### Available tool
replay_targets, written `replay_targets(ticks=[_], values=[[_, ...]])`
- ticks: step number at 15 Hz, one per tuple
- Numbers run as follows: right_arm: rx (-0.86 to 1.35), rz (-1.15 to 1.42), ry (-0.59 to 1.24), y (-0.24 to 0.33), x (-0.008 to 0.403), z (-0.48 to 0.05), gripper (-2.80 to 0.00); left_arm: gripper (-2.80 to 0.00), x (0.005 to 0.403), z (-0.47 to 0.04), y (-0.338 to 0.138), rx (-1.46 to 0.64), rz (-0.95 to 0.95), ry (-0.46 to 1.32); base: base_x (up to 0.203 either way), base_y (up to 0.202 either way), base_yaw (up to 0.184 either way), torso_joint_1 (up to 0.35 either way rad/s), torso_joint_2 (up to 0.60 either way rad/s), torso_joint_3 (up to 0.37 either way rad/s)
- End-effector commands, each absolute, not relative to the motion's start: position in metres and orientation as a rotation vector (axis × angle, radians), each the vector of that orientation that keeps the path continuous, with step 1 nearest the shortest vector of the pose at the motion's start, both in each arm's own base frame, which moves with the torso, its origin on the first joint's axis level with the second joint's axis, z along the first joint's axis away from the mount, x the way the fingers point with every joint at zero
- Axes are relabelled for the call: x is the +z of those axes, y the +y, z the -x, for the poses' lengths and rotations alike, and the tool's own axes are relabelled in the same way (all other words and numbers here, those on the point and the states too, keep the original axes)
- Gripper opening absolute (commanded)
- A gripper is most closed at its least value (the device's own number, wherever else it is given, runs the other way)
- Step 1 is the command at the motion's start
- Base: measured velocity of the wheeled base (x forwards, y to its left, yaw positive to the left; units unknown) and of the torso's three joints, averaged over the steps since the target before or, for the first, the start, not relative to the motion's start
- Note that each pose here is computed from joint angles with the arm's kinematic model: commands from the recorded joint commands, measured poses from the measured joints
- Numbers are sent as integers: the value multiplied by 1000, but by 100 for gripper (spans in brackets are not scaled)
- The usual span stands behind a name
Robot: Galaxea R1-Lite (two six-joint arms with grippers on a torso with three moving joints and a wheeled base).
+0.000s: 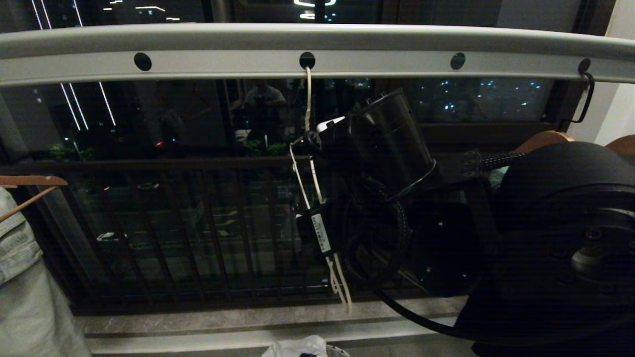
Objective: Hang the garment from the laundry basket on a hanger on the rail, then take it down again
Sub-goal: Pick up the clothes rack on the clothesline
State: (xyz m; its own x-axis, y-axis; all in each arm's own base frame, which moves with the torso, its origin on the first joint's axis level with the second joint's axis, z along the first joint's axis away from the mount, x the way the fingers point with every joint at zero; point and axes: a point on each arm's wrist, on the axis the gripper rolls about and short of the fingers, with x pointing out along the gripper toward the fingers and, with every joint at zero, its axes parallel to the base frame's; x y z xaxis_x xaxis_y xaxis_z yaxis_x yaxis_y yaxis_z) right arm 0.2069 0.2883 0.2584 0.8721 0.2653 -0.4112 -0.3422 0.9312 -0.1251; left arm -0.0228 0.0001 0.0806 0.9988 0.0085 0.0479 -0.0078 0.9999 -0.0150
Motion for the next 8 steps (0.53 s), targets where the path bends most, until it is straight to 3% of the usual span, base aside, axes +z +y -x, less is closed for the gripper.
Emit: replay_targets(ticks=[1, 5, 6, 7, 8], values=[[321, 188, 388, 288, 263, -206, 0, -280, 76, 22, 0, 9, 14, -34, 0, 0, 0, 0, 0, 0], [320, 198, 395, 288, 261, -206, 0, -280, 76, 22, 0, 9, 14, -34, 0, 0, 0, 0, 0, 0], [319, 199, 398, 288, 260, -206, -12, -280, 76, 22, 0, 9, 15, -34, 0, 0, 0, 0, 0, 0], [319, 197, 396, 288, 261, -206, -280, -280, 76, 22, 0, 9, 15, -34, 0, 0, 0, 0, 0, 0], [320, 193, 393, 288, 262, -206, -280, -280, 76, 22, 0, 9, 14, -34, 0, 0, 0, 0, 0, 0]])
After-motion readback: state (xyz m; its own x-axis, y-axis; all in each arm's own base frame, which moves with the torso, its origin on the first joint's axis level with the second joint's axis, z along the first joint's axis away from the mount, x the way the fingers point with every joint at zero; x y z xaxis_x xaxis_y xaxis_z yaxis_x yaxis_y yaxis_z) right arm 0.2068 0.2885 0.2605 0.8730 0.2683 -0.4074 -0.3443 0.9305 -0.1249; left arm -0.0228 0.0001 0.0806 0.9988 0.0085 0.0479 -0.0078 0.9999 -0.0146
